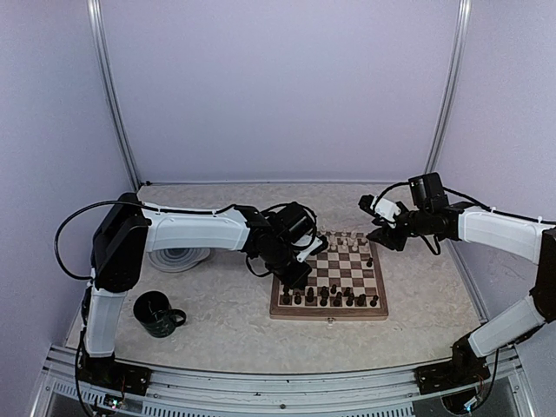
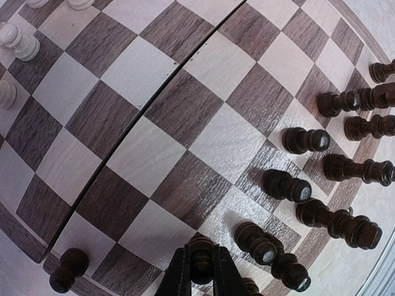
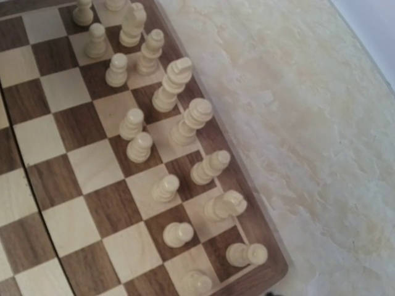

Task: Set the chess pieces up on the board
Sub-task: Move the pawn to g7.

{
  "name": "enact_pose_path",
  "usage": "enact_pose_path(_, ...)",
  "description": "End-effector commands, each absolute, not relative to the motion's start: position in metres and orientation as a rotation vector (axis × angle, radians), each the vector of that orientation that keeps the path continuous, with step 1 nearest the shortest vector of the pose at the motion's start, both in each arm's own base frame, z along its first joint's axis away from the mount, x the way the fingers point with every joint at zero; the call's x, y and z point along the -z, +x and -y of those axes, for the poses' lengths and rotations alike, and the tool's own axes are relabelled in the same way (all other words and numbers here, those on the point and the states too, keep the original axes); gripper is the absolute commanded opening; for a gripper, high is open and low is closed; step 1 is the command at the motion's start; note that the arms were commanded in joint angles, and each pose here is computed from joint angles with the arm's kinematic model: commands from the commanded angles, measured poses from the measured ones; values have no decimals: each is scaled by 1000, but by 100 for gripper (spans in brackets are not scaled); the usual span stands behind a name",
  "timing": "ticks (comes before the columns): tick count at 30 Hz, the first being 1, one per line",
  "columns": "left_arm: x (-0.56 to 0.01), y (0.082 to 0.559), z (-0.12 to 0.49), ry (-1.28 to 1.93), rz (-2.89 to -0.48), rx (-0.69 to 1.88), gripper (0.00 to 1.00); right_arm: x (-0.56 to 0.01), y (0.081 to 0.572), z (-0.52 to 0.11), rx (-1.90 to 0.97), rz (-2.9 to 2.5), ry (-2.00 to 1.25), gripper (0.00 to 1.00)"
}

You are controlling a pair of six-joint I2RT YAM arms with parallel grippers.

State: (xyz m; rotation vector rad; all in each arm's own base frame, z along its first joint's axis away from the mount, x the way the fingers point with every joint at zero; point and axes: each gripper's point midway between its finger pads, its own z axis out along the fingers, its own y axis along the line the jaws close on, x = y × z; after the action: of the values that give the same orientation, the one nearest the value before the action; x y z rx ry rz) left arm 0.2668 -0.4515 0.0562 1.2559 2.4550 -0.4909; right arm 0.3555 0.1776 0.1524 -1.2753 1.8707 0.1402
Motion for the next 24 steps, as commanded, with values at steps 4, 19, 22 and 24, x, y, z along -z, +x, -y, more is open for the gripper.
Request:
enact_pose_path(4, -59, 252, 440, 1302, -2489, 477, 10, -149, 353, -181, -147, -1871, -1289, 47)
enact_pose_path(19, -66, 248, 442, 1309, -2484, 506, 13, -150, 354, -182, -151, -1876, -1283, 47)
enact_pose_path(22, -70, 250, 442, 1303, -2479, 501, 15, -150, 355, -181, -151, -1880, -1281, 47)
enact_pose_path(24, -73, 251, 442, 1298, -2470, 502, 17, -149, 354, -181, -153, -1882, -1282, 47)
